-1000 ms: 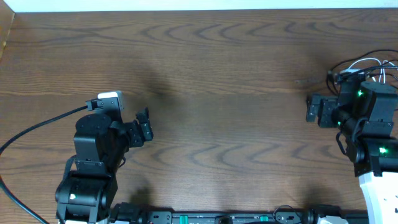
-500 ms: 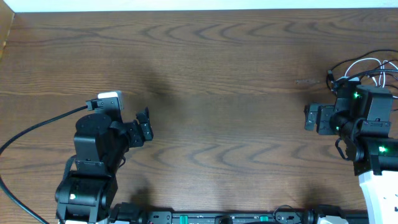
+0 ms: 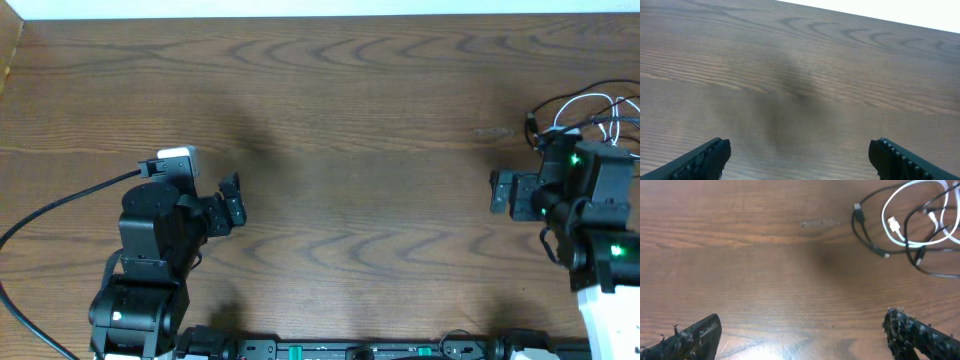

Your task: Untangle cables

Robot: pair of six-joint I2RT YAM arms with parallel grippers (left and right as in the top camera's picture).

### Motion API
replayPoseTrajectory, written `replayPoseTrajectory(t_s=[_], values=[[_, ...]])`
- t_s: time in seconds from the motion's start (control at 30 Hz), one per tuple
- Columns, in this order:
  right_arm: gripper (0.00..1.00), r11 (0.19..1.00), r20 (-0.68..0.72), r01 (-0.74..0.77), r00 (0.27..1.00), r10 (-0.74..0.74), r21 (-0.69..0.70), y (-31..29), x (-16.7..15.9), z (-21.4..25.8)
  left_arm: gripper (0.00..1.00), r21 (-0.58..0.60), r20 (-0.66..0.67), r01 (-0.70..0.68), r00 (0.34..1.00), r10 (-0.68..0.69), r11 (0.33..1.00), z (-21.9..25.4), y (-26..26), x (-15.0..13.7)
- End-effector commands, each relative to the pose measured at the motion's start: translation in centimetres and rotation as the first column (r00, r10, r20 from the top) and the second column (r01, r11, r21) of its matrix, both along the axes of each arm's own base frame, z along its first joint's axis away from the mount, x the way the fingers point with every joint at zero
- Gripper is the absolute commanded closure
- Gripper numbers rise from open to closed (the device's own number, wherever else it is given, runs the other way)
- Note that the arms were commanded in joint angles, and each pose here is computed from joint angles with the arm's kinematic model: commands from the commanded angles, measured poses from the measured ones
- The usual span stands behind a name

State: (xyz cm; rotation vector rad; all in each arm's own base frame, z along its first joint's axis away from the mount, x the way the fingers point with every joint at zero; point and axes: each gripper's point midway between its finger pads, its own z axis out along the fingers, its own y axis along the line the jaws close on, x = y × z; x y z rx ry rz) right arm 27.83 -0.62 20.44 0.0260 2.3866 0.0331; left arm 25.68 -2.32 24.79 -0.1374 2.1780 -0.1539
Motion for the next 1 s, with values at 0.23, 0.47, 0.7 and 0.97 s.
replayPoseTrajectory(t_s=[0.23,0.47,0.7,0.97], values=[[0.01,0.996,0.406,-0.087,0.909,0.091,-0.029,2.4,0.1,3.0,0.07,0.006,-0.001,-0.014,1.0,0.014,1.0,-0.2,0.3,0.0],[0.01,0.99,0.662,-0.136,0.738,0.133,-0.047,4.1,0.0,4.9,0.07,0.007,-0.001,-0.014,1.0,0.014,1.0,-0.2,0.3,0.0],[0.01,0.988,0.793,-0.146,0.594,0.132,-0.055,4.6,-1.3,4.8,0.07,0.007,-0.001,-0.014,1.0,0.014,1.0,-0.2,0.3,0.0],[0.01,0.992,0.875,-0.116,0.473,0.103,-0.054,4.0,-2.8,4.3,0.07,0.007,-0.001,-0.014,1.0,0.014,1.0,-0.2,0.3,0.0]])
